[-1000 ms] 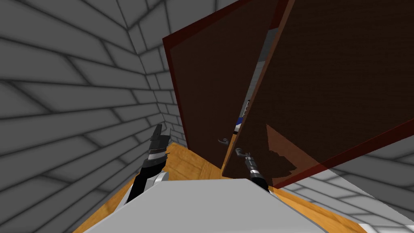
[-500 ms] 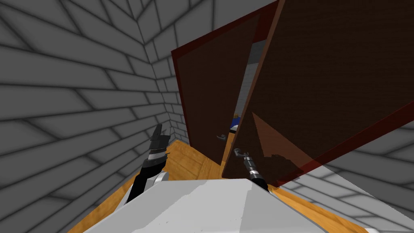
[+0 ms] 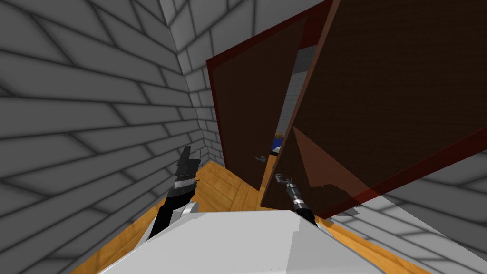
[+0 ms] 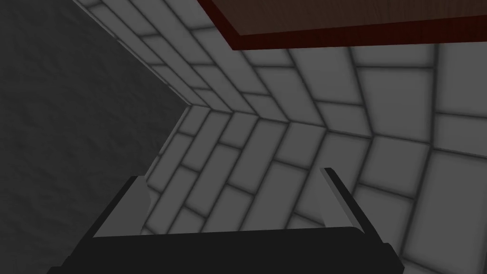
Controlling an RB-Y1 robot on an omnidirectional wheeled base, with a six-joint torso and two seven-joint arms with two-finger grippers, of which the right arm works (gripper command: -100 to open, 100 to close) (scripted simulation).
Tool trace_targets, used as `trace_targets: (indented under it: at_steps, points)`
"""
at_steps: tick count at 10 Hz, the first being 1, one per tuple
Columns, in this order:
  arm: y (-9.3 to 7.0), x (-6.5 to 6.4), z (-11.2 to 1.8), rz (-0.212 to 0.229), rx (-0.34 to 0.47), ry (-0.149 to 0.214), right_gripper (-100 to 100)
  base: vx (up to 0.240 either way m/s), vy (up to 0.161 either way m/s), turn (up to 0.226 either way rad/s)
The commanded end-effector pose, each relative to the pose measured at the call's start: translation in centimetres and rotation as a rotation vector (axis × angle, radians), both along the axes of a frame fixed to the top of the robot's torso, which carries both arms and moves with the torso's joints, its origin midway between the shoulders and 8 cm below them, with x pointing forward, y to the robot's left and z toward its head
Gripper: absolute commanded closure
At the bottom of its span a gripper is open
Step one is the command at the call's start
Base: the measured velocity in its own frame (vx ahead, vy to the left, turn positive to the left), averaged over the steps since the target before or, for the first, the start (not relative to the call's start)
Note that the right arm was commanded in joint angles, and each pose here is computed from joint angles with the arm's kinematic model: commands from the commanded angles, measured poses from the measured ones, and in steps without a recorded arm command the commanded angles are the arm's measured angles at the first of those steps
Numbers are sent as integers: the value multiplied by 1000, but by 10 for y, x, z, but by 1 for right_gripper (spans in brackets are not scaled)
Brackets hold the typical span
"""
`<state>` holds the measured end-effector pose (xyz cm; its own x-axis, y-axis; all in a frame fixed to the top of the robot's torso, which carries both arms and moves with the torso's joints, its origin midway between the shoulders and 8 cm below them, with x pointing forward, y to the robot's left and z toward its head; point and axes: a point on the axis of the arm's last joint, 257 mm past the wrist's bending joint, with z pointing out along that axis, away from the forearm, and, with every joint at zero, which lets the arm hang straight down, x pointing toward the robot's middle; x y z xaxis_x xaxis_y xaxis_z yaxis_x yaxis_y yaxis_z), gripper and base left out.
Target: Pull the door open
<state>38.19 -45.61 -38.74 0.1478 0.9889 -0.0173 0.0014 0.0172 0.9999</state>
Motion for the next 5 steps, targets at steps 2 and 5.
trace_targets:
  at_steps: [2, 5]
  points:
    - [13, 4, -4, 18, 9, 3, 100, -195, -20, 115]
    - [20, 11, -4, 31, 12, 2, 100, -211, -62, 198]
